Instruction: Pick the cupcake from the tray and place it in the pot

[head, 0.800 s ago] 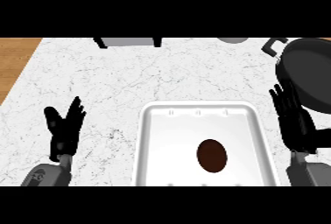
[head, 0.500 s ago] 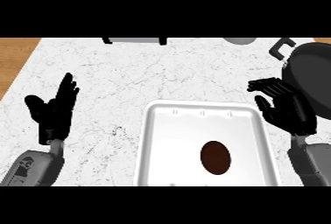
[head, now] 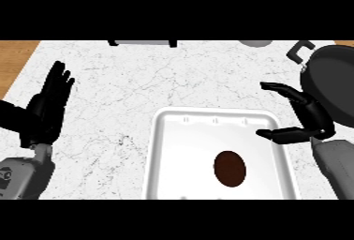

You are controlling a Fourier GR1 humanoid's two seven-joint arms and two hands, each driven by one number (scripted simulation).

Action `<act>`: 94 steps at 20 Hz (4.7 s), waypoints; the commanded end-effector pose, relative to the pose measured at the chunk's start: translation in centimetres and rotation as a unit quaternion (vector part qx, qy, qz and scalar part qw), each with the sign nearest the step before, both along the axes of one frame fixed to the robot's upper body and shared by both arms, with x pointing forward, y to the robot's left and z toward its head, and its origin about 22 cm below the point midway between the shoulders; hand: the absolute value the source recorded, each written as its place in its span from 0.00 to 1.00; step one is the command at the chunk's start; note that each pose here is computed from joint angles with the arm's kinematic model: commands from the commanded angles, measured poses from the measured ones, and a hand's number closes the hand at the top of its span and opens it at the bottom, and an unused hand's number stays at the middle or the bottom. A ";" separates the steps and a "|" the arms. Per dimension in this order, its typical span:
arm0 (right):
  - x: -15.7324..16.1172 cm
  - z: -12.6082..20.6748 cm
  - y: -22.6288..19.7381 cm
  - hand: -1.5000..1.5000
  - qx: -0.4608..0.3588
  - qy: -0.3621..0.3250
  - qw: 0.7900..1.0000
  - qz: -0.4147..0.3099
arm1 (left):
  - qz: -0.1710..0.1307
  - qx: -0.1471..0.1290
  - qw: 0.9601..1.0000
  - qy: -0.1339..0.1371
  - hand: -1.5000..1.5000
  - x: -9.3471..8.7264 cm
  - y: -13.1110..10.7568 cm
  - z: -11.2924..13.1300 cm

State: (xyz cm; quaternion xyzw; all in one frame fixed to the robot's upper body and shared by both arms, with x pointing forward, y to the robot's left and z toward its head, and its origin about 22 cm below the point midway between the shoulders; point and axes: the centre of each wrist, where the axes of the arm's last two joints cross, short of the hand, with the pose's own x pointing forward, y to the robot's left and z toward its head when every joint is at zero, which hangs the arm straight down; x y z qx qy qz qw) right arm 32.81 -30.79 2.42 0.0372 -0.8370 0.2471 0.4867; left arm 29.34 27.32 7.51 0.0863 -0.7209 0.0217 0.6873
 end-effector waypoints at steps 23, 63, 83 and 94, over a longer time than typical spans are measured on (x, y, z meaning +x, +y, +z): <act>-4.2 9.1 12.0 0.00 -0.445 0.091 0.865 0.213 | 0.008 -0.007 1.000 -0.007 0.50 -1.4 2.2 0.1; -3.7 -0.9 14.5 1.00 -0.525 0.042 0.825 0.205 | 0.007 -0.004 1.000 -0.006 0.50 -0.1 -0.8 1.7; -17.8 3.4 -6.1 1.00 -0.504 -0.017 0.828 0.245 | 0.033 -0.007 0.999 0.006 0.50 -1.7 1.5 0.3; -18.4 10.2 -13.7 1.00 -0.260 -0.104 0.960 -0.008 | 0.034 -0.010 0.999 0.005 0.50 -1.9 1.7 1.2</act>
